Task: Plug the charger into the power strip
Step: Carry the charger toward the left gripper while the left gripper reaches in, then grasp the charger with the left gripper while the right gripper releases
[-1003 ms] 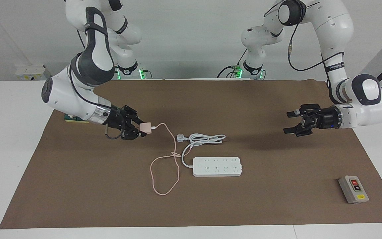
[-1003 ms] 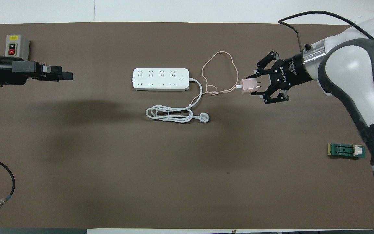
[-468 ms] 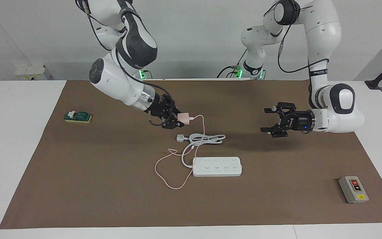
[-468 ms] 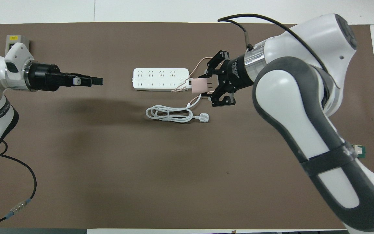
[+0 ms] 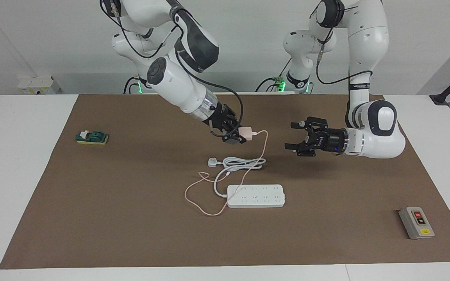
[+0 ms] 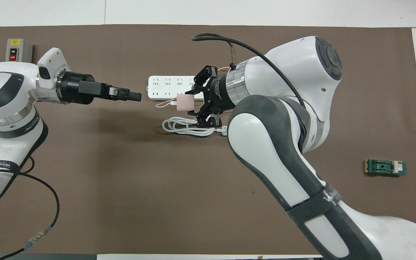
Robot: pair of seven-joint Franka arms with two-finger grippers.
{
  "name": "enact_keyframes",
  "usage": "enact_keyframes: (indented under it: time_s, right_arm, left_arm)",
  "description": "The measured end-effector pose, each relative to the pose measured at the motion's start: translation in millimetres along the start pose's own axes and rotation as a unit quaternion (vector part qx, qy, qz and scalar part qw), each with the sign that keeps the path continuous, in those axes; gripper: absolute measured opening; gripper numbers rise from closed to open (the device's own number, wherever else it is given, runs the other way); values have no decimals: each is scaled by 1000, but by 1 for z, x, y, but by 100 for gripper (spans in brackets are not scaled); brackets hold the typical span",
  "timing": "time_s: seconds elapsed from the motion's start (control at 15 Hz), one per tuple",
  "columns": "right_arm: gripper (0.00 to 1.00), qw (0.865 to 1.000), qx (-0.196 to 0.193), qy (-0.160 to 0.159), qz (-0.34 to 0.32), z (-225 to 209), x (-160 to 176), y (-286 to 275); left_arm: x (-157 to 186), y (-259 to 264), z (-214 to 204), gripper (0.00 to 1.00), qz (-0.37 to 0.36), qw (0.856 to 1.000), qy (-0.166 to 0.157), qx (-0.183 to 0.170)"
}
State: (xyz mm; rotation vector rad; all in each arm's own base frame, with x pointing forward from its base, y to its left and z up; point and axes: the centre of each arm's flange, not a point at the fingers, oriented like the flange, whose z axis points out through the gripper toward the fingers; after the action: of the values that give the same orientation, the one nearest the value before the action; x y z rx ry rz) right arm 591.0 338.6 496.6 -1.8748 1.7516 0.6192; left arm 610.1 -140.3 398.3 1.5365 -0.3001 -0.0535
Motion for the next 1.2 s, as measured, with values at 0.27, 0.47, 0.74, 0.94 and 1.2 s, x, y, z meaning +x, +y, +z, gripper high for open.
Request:
enact_keyframes:
  time_s: [0.27, 0.47, 0.74, 0.94, 1.2]
  right_arm:
    - [50, 1000, 1, -1, 5, 9, -9, 4]
    - [50, 1000, 1, 0, 6, 9, -7, 4]
    - [50, 1000, 0, 0, 6, 10, -8, 4]
    - [50, 1000, 0, 0, 6, 11, -8, 5]
    - [50, 1000, -1, 0, 7, 11, -8, 5]
  left_arm:
    - [-8, 10, 33, 100, -8, 1000, 7, 10]
    - [-17, 5, 51, 100, -22, 1000, 11, 17]
    - [-18, -4, 69, 100, -28, 999, 20, 27]
    - [-16, -4, 81, 100, -28, 999, 28, 30]
    - [-16, -4, 86, 76, -30, 999, 26, 29]
